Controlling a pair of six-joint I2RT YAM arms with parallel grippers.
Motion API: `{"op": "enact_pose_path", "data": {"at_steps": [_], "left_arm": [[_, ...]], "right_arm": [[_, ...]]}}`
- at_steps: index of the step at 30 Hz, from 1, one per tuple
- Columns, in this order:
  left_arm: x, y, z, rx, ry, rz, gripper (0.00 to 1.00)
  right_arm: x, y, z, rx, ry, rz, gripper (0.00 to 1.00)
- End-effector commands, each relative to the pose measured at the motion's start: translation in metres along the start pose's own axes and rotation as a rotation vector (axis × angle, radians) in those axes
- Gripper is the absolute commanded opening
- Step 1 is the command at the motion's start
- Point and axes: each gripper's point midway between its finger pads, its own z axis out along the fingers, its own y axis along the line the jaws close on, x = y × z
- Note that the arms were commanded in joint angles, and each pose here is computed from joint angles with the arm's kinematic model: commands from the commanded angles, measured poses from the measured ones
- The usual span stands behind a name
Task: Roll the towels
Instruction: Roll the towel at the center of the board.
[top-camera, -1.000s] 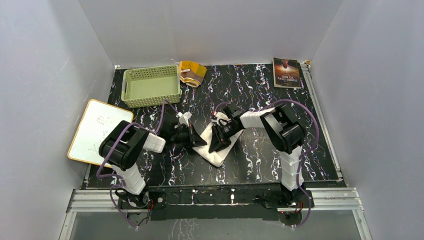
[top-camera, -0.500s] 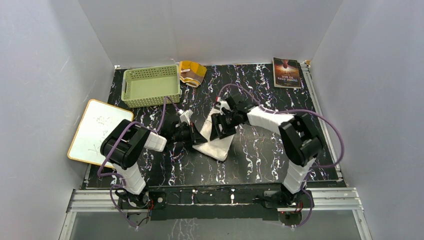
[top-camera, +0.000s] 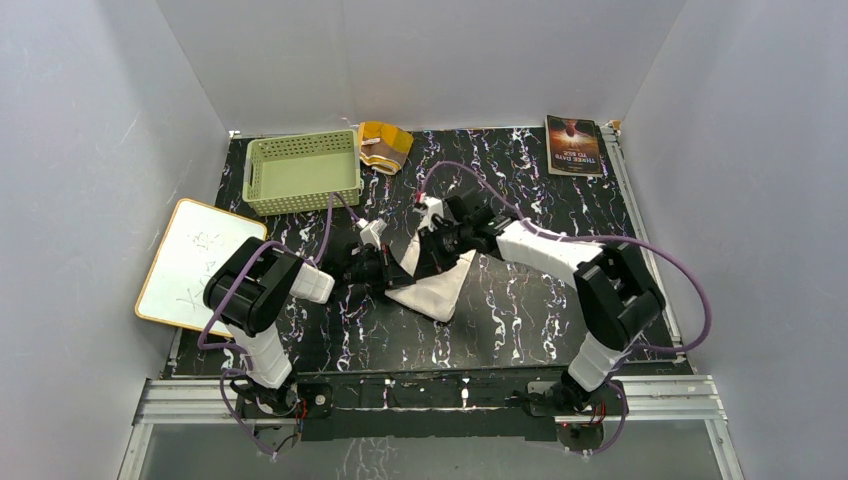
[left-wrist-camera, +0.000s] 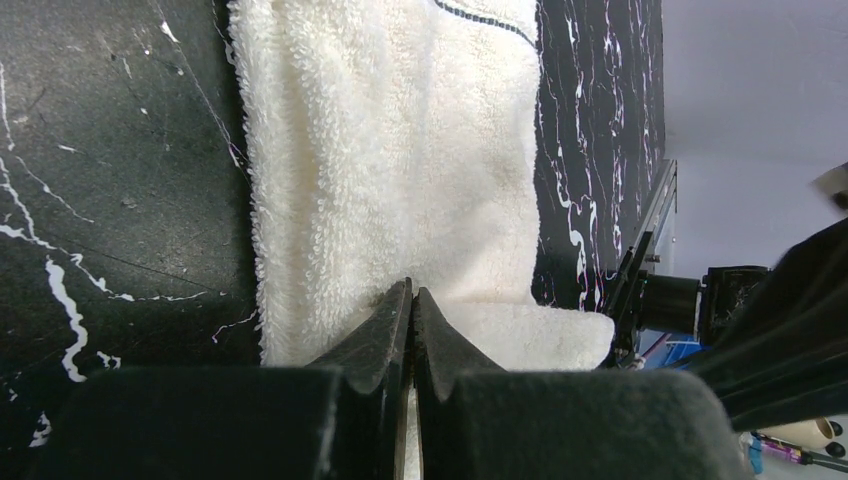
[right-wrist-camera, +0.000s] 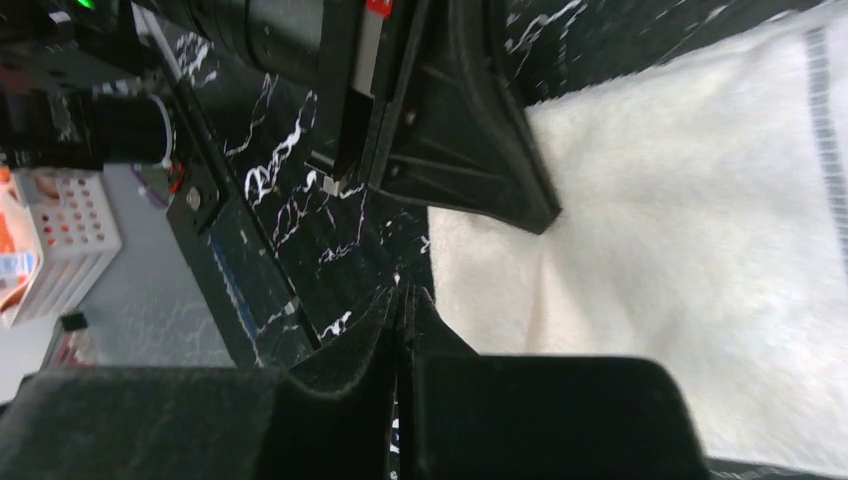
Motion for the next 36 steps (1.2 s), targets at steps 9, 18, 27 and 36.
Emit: {"op": "enact_pose_path", "data": {"at_steps": [9,18,27,36], "left_arm": [[0.019,0.042,-0.003,-0.183,0.043,0.002,0.00],[0.018,0.046,-0.004,-0.220,0.069,0.012,0.00],[0.016,0.045,-0.005,-0.231,0.080,0.023,0.00],[-0.029,-0.006,-0.025,-0.190,0.013,0.127,0.37]], "right_arm": [[0.028,0.013,0.037,-0.252,0.128,0.004,0.00],[0.071,-0.014,0.039,-0.236,0.117,0.111,0.00],[0.106,-0.040,0.034,-0.136,0.107,0.208,0.00],[0.112,-0.046,0.038,-0.139,0.105,0.254,0.00]]}}
